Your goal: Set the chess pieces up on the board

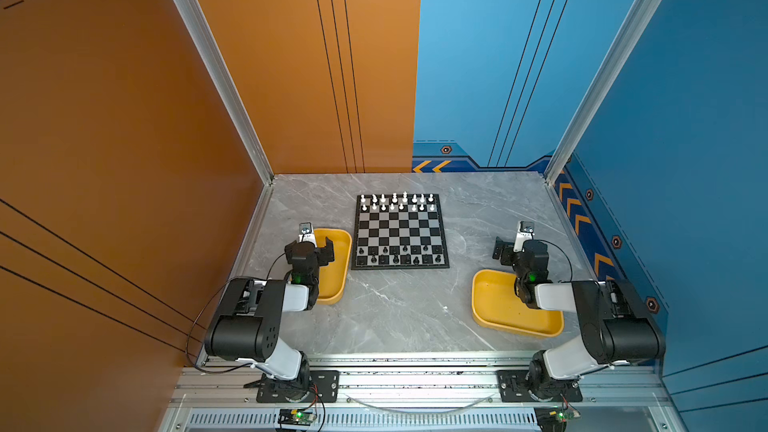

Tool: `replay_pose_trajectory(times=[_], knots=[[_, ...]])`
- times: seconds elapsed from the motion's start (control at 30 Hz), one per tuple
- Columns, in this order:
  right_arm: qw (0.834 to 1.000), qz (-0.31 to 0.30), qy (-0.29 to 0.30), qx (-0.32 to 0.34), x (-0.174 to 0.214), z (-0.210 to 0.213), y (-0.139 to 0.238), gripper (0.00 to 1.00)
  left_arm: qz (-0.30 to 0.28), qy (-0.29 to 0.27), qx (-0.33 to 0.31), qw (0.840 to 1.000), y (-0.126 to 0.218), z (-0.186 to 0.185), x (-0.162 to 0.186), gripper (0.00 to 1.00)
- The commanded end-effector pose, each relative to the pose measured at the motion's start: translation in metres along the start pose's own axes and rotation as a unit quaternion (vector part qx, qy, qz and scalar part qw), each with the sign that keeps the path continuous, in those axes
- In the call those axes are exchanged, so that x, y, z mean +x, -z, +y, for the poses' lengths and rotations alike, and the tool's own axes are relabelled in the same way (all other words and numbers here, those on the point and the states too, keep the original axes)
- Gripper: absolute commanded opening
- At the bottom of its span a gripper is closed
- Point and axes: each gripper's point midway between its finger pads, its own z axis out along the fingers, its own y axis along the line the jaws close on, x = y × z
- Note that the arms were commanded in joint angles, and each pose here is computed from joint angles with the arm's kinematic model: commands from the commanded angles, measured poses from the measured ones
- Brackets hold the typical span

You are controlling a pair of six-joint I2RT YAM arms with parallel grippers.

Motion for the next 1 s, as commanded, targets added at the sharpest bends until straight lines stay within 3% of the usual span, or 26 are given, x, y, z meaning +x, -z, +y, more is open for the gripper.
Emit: replay_pose_trajectory(times=[0.0, 0.1, 0.97], knots=[[1.0, -0.012, -0.002, -0.003, -0.006, 0.001, 0.0, 1.0, -0.007, -0.006, -0.004, 1.0, 0.001, 0.0, -0.001, 0.98], [1.0, -0.013, -0.002, -0.002, -0.007, 0.001, 0.0, 1.0, -0.014, 0.003, -0.044, 0.999, 0.004, 0.012, -0.001, 0.98], [1.0, -0.012, -0.003, -0.004, -0.007, 0.001, 0.0, 1.0, -0.014, 0.001, -0.043, 0.999, 0.004, 0.011, -0.002, 0.97]])
